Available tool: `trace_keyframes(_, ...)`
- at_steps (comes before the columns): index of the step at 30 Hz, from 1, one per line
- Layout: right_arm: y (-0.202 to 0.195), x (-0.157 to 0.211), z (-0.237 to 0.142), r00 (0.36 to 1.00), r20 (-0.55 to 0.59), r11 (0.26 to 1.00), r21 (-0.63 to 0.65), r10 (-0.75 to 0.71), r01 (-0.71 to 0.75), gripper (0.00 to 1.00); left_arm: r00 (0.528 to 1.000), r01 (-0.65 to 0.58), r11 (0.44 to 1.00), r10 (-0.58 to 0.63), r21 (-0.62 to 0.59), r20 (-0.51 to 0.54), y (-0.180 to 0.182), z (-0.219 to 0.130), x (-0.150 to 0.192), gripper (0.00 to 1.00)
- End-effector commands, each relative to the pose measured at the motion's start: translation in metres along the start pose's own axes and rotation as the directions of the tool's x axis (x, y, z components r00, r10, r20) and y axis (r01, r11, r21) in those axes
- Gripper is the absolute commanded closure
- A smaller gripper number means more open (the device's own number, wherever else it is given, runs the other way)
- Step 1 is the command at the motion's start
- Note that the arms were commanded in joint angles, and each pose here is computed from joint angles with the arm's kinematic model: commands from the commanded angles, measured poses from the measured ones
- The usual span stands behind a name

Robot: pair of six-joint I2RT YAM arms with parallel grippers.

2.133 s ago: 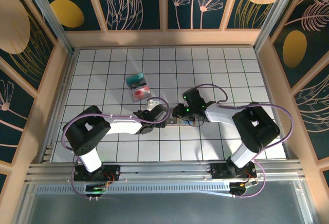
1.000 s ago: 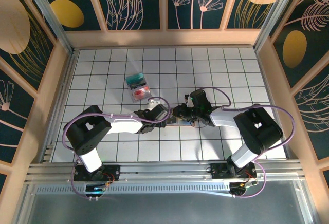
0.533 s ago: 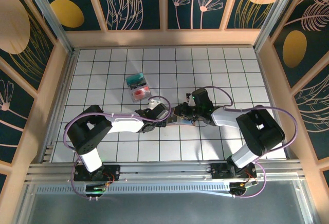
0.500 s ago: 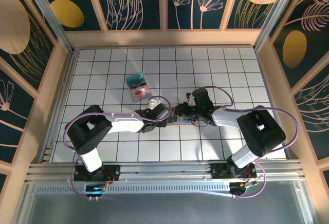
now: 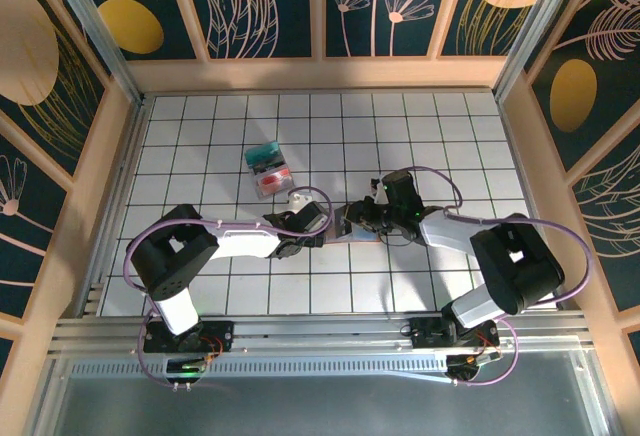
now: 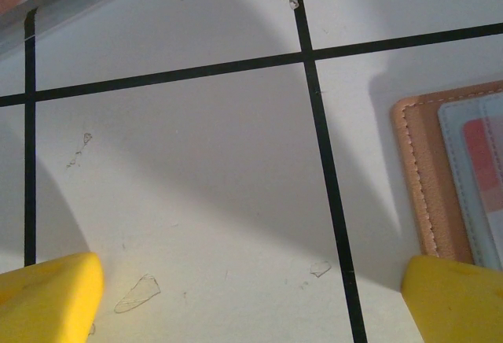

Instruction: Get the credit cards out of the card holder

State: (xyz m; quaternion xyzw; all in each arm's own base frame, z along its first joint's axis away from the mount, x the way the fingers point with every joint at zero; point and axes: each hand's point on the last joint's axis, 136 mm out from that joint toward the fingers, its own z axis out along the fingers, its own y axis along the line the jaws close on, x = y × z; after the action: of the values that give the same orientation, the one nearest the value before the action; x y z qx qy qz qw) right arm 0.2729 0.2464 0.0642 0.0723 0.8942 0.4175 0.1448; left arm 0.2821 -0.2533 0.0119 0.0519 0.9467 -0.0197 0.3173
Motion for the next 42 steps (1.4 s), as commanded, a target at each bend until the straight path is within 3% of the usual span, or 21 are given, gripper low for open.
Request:
trace_keyframes(1, -0.002, -0.001, -0.006, 1.000, 0.015, 1.000, 0.008, -0.009, 0.009, 0.85, 0.996, -0.049, 0.995, 0.043, -0.082, -0.080, 0.021, 0.013, 0.029, 0.01)
trace_keyframes(9, -0.014, -0.005, -0.010, 0.999, 0.043, 0.996, 0.085, -0.020, 0.016, 0.99, 0.997, -0.041, 0.996, 0.035, -0.080, -0.074, 0.021, 0.012, 0.027, 0.01)
trace_keyframes(26, -0.013, -0.026, -0.040, 0.982, 0.146, 0.972, 0.220, -0.116, 0.082, 1.00, 1.000, 0.018, 0.999, -0.019, -0.026, -0.010, 0.010, -0.009, 0.000, 0.01)
trace_keyframes(36, 0.009, -0.043, -0.066, 0.952, 0.255, 0.972, 0.202, -0.171, 0.121, 1.00, 0.981, 0.131, 0.986, -0.144, 0.101, 0.133, -0.004, -0.053, -0.058, 0.01)
trace_keyframes(42, 0.028, -0.049, -0.078, 0.930, 0.312, 0.977, 0.146, -0.196, 0.157, 1.00, 0.944, 0.213, 0.937, -0.271, 0.279, 0.189, -0.002, -0.078, -0.092, 0.01)
